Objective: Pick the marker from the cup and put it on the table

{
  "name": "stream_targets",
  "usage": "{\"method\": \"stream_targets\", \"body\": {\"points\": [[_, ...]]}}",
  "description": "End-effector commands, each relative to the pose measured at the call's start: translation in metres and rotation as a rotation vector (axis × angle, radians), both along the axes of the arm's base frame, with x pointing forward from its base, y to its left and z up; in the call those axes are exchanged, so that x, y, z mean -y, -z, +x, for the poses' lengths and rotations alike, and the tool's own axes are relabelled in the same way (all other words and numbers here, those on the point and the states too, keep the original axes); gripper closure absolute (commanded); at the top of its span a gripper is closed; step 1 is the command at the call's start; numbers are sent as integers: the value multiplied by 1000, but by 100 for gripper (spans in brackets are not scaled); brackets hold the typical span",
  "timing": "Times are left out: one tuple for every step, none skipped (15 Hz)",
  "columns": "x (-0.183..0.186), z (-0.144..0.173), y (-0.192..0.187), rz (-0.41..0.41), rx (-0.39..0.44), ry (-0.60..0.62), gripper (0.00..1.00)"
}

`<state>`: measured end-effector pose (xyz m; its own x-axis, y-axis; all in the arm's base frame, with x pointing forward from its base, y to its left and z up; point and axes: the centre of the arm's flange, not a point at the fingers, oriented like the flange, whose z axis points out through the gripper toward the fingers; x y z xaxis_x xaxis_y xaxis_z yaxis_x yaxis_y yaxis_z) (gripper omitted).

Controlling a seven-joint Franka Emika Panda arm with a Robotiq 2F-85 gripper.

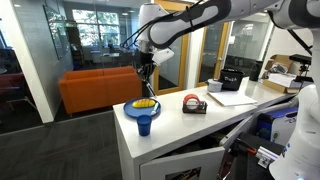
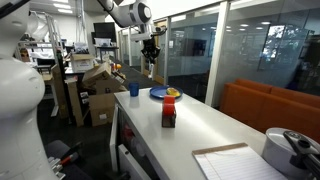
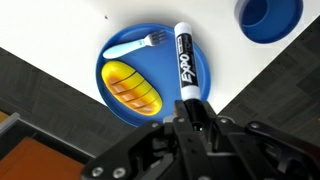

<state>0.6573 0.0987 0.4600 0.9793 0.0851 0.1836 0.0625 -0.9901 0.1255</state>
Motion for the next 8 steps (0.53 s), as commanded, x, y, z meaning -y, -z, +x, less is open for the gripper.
{"method": "stream_targets", "body": {"points": [[22,20,12,-26,-76,72,95],[30,21,19,-31,-99,89,95],[37,22,29,-35,-120,106,95],[45,23,38,-39,-147,124,95],[52,23,48,-43,-170,140,95],[58,22,58,-50,-198,157,95],[62,21,65,-57,-229,171,95],[66,19,73,-66,-263,186,95]]}}
